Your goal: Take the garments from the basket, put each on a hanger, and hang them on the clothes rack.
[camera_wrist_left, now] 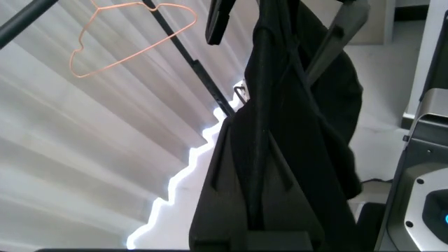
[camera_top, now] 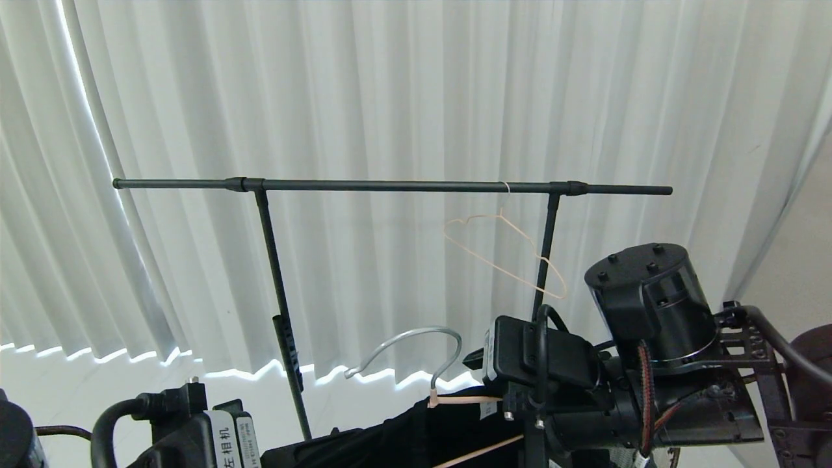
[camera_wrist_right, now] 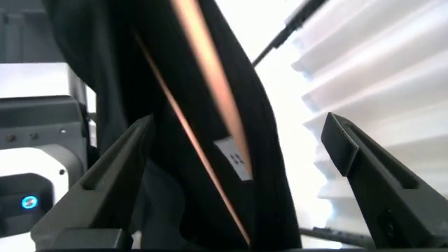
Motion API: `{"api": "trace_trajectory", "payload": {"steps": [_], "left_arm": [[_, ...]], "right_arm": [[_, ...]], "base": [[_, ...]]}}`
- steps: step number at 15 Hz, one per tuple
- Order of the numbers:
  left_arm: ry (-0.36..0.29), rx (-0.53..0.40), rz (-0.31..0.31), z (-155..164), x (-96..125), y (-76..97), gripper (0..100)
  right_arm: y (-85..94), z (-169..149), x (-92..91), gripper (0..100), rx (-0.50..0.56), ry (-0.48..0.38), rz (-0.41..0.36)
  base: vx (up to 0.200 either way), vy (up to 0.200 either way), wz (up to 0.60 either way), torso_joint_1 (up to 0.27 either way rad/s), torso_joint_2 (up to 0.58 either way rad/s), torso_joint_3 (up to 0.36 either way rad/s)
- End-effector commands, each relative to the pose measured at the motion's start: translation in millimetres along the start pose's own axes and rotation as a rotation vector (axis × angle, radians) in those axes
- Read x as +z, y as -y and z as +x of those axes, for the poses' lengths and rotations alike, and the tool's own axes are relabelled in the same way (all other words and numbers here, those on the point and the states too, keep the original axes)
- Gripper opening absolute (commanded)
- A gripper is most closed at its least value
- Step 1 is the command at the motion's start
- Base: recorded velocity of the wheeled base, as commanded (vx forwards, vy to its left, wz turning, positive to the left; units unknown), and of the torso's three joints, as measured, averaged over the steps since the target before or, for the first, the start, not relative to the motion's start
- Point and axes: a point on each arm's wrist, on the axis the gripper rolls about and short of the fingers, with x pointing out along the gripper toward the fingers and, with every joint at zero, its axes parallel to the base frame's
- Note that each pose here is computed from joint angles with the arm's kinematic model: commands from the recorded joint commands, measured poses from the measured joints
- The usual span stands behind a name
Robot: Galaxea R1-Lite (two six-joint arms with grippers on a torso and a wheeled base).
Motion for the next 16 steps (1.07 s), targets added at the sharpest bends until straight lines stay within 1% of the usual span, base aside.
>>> {"api": "trace_trajectory", "payload": {"steps": [1,6,7,13,15,16], "left_arm": [[0.000,-0.003,0.000,0,0,0.4,0],[0.005,0.002,0.000,-3,-1,0.4,0],[0.006,0.003,0.000,-3,-1,0.3,0],[0.002,0.001,0.000,-3,-2,0.7,0],[-0.004,-0.001,0.001,-2,-3,1.3,0],[-0.011,-0.003,0.000,-3,-5,2.1,0]], "right_arm": [[4.3,2,-4.8,100,-0.008,-0.017,0.014],[4.4,4,-6.2,100,-0.014,-0.025,0.010],[4.9,4,-6.2,0,-0.032,-0.031,0.011],[5.8,-2,-0.3,0,-0.062,0.007,-0.002],[4.1,-7,1.2,0,-0.074,0.014,-0.015],[3.4,-11,2.1,0,-0.082,0.021,-0.033]], "base": [[0.000,0.000,0.00,0.000,0.00,0.000],[0.000,0.000,0.00,0.000,0.00,0.000],[0.000,0.000,0.00,0.000,0.00,0.000],[0.000,0.000,0.00,0.000,0.00,0.000],[0.000,0.000,0.00,0.000,0.00,0.000],[0.000,0.000,0.00,0.000,0.00,0.000]]}}
